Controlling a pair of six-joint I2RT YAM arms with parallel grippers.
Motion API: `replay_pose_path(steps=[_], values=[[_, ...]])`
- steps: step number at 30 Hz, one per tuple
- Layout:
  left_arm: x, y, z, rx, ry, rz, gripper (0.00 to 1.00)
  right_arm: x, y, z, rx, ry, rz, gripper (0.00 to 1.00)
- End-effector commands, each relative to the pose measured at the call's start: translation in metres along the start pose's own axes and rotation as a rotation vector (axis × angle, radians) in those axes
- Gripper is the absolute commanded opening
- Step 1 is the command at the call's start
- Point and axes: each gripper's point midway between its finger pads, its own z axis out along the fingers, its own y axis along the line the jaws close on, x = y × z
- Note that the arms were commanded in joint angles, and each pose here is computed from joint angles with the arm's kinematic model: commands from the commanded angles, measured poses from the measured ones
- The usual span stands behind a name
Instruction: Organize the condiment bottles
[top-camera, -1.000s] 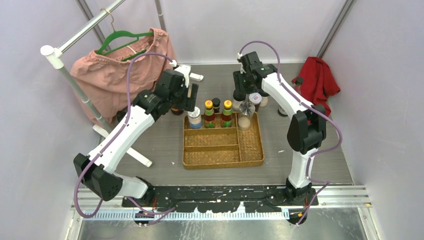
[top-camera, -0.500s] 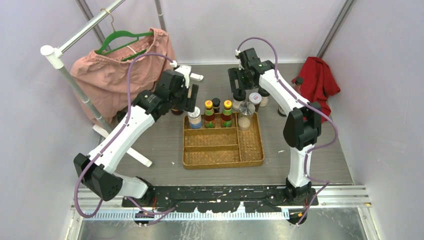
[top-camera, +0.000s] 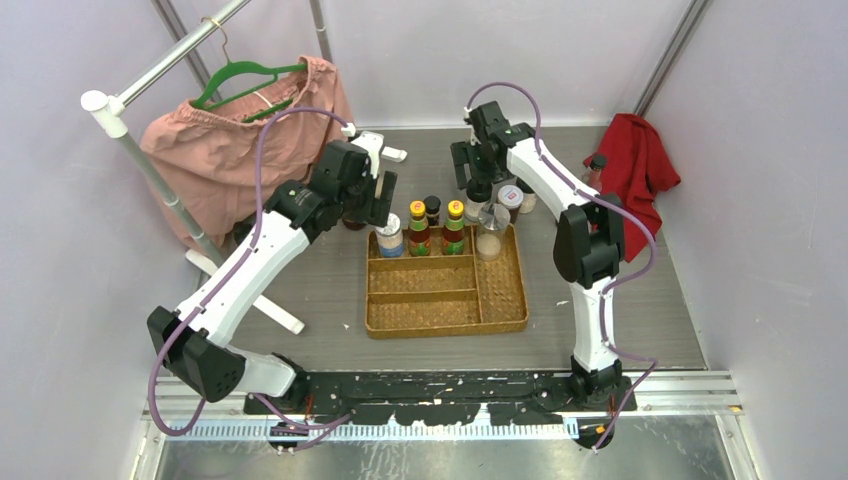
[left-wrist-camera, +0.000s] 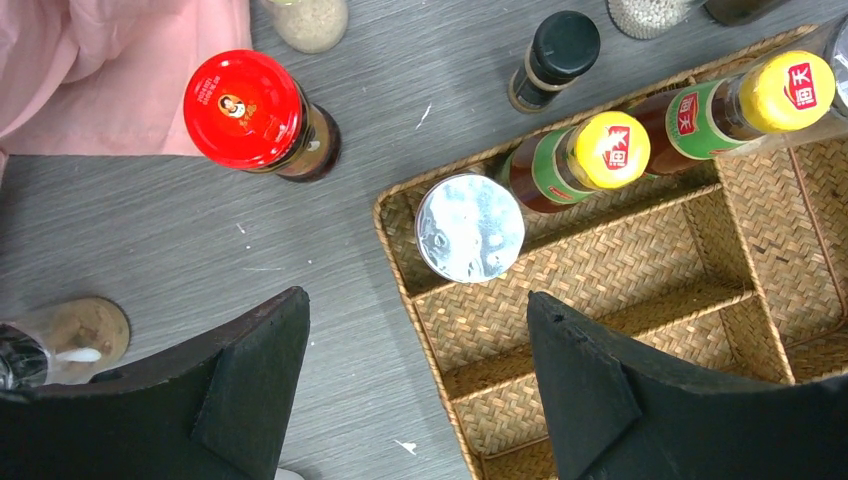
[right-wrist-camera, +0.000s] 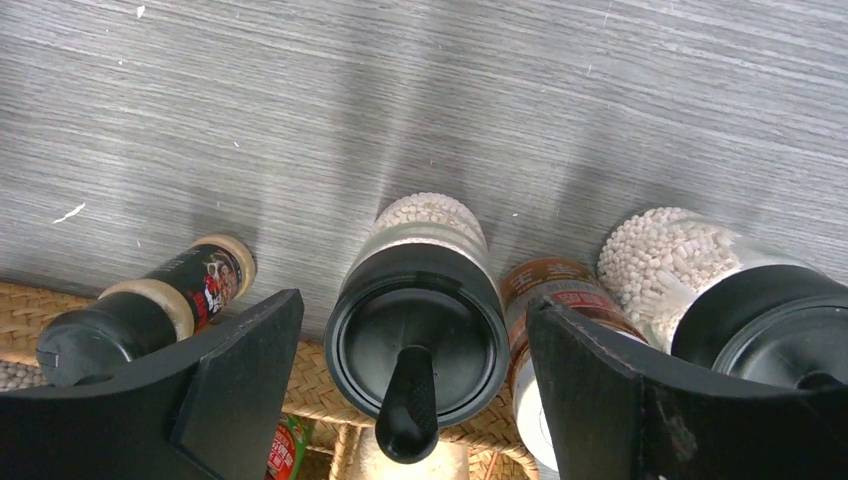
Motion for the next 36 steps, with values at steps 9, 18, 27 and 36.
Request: replay_pose_path(steps=[9,18,27,36], values=[[-0.012,-0.001,-0.008,0.009,-0.043,0.010,0.80,-0.004,0.001,-0.008,-0.016,-0.039,0.011,0.64],[-0.012,0.000,-0.009,0.008,-0.047,0.007,0.80,-0.025,0.000,-0.031,-0.010,-0.113,0.014,0.56],[-0.012,0.000,-0.011,0.010,-0.048,0.004,0.80,-0.068,-0.006,-0.107,0.009,-0.287,0.017,0.56],[-0.011,-0.001,-0.010,0.012,-0.043,0.001,0.80,-0.079,-0.010,-0.218,0.002,-0.415,0.011,0.56]])
